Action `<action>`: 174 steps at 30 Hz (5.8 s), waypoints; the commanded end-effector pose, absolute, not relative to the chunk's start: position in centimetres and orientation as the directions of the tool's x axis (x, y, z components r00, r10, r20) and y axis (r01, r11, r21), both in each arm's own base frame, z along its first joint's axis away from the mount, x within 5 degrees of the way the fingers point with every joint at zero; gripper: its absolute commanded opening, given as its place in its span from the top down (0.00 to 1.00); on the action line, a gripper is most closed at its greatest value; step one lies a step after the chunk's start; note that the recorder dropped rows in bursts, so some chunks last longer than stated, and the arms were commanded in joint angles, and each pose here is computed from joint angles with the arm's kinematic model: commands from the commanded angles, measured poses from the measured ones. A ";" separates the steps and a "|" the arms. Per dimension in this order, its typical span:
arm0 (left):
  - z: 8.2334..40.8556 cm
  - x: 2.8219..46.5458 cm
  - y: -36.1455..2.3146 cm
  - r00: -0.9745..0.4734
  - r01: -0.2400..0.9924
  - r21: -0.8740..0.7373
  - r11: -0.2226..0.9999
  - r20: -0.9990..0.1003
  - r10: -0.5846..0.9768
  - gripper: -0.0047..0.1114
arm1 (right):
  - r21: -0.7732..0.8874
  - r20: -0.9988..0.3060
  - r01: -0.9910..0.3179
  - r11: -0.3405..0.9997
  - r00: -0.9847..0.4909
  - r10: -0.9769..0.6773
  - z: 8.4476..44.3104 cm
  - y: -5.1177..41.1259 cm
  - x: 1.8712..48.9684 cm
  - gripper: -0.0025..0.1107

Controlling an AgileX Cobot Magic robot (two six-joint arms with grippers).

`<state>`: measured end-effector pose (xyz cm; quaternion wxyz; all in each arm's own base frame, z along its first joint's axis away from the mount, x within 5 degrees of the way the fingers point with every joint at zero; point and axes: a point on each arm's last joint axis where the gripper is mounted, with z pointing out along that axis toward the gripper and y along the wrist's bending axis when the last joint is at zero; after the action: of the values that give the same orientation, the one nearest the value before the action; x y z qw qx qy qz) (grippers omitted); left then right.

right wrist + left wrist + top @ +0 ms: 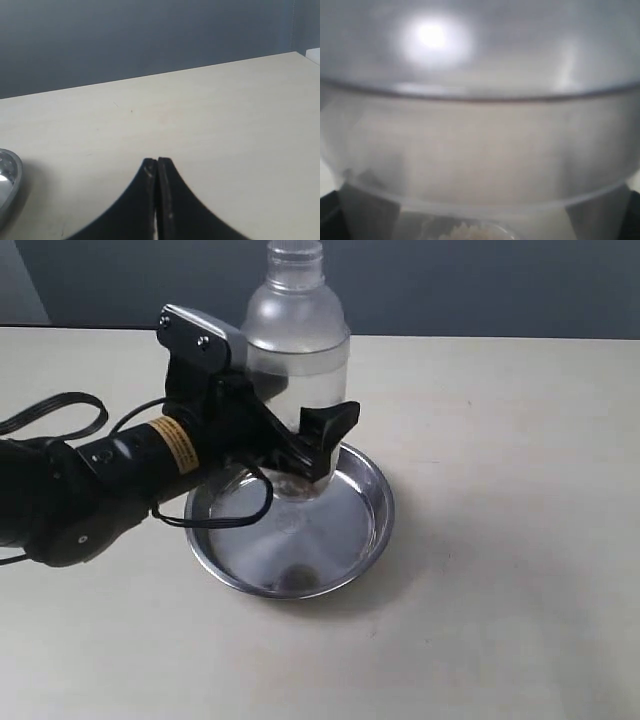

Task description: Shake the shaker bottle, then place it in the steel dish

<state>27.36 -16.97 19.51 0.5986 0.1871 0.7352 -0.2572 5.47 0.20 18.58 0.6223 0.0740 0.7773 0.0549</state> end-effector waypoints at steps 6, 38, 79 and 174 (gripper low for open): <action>17.1 28.2 -17.4 -0.205 0.574 -0.201 0.794 -0.974 -0.098 0.96 | 0.175 -0.962 0.049 0.983 -0.203 0.182 18.6 0.2 5.5 0.99; 11.5 28.9 -17.5 -0.188 0.569 -0.185 0.801 -0.978 -0.092 0.96 | 0.175 -0.962 0.049 0.983 -0.203 0.182 18.6 0.2 5.5 0.99; 11.2 28.8 -17.1 -0.189 0.689 -0.165 0.705 -0.981 -0.045 0.05 | 0.175 -0.962 0.049 0.983 -0.203 0.182 18.6 0.2 5.5 0.99; 22.2 6.9 -1.0 -0.068 0.133 -0.217 0.967 -0.975 -0.210 0.95 | 0.175 -0.962 0.049 0.983 -0.203 0.182 18.6 0.2 5.5 0.99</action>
<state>7.17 -1.27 23.07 0.6676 -0.0050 0.7344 -0.1226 5.47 0.20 18.58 0.6223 0.0740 0.7773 0.0549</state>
